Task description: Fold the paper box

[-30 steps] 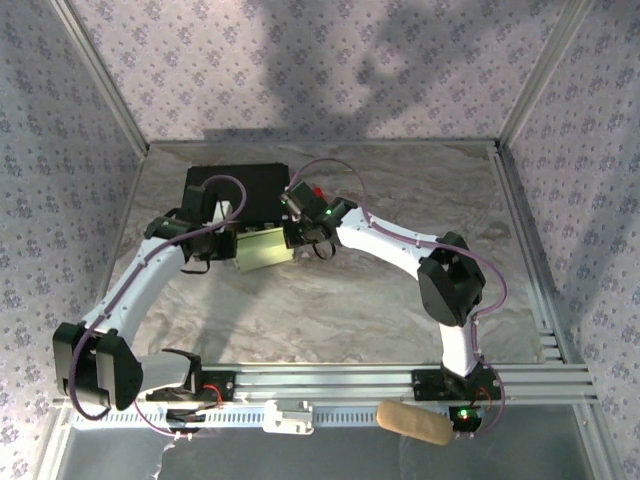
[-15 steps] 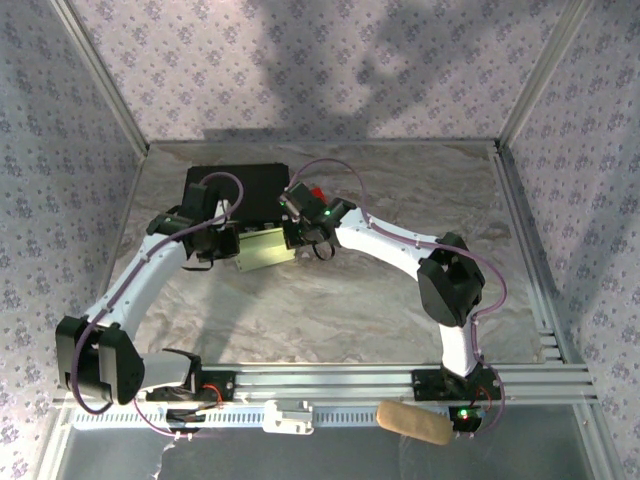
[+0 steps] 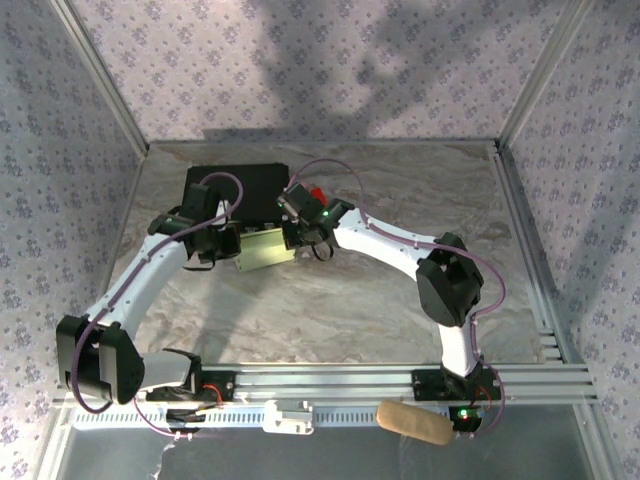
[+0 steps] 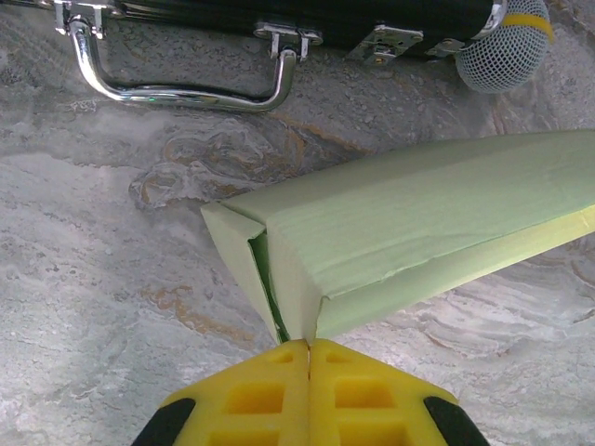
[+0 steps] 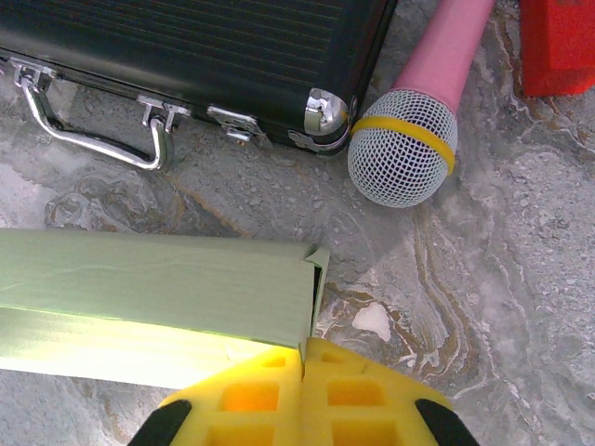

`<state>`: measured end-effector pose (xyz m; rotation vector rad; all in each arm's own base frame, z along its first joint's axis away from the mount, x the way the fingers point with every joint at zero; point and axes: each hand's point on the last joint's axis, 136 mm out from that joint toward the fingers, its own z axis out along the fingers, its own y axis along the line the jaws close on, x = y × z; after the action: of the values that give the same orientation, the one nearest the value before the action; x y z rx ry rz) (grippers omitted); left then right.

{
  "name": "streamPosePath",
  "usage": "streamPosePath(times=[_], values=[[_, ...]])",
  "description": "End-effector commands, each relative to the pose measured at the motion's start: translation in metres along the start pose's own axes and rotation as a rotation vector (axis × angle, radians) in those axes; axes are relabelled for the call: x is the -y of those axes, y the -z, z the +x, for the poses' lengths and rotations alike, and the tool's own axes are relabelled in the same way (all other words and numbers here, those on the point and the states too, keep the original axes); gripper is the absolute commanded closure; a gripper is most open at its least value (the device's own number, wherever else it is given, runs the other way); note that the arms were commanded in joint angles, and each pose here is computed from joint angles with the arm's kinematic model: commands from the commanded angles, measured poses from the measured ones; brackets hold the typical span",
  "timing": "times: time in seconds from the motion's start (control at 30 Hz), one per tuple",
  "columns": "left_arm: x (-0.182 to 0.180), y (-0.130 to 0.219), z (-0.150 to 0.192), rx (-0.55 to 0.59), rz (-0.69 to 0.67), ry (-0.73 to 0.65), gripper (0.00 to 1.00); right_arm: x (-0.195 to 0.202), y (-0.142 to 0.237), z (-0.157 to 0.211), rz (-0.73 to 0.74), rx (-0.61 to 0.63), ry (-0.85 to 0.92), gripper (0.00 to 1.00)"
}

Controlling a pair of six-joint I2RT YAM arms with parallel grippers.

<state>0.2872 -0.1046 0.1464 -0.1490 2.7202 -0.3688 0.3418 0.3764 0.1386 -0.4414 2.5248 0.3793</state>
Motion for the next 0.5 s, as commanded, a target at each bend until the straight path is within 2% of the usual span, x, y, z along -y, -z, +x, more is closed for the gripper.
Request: streamPosePath(times=[0.0, 0.2, 0.47], values=[[0.002, -0.007, 0.007, -0.002, 0.018, -0.002, 0.96, -0.008, -0.005, 0.014, 0.006, -0.048, 0.02, 1.0], [-0.01, -0.017, 0.018, -0.005, -0.021, 0.008, 0.98, -0.012, -0.005, 0.017, 0.01, -0.047, 0.033, 1.0], [-0.011, -0.015, 0.018, 0.018, -0.021, 0.013, 1.0, -0.015, 0.021, 0.011, -0.011, 0.003, 0.0, 0.78]])
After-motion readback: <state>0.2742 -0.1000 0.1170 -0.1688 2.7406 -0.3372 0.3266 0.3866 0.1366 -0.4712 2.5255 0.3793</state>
